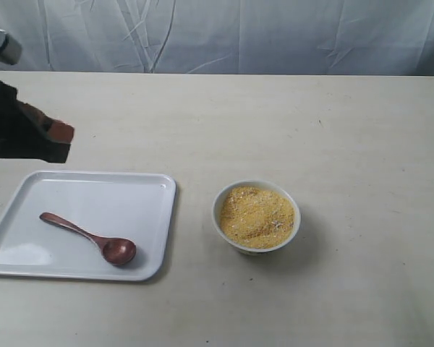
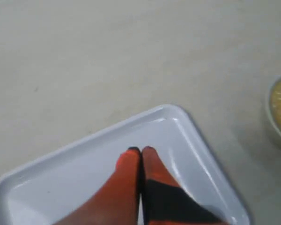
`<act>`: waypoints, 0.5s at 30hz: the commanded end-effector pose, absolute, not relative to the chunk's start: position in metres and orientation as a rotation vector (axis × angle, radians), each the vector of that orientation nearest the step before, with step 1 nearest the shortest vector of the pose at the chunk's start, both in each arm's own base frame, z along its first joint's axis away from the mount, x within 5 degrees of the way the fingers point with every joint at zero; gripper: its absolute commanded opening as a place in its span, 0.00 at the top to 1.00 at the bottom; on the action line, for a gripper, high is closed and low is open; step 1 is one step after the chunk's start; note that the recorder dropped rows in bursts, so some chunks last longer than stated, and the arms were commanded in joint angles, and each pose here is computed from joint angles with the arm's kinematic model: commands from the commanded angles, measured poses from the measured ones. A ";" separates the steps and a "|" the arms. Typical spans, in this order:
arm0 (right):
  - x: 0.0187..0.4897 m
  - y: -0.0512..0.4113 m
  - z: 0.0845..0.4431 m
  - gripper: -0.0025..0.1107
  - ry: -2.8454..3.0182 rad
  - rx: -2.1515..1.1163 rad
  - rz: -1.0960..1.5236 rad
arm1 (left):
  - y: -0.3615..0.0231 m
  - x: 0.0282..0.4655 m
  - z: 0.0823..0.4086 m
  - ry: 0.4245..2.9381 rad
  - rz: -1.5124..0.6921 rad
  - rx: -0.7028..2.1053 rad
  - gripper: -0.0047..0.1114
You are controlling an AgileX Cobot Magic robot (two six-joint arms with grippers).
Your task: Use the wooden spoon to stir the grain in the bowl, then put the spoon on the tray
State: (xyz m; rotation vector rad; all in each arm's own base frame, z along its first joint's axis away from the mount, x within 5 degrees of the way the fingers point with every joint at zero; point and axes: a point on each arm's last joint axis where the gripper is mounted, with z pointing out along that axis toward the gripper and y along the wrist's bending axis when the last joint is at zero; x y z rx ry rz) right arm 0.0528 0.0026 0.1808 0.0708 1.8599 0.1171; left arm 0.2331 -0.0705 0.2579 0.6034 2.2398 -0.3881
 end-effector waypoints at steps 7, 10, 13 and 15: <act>0.053 0.002 0.181 0.98 1.846 0.071 0.108 | -0.104 0.215 0.267 2.236 0.069 0.836 0.96; 0.053 0.002 0.180 0.98 1.849 0.071 0.108 | -0.091 0.216 0.267 2.304 0.193 0.682 0.96; 0.053 0.002 0.180 0.98 1.849 0.071 0.108 | -0.089 0.211 0.269 2.338 0.165 0.644 0.96; 0.053 0.002 0.180 0.98 1.849 0.071 0.108 | -0.089 0.205 0.271 2.341 0.119 0.638 0.96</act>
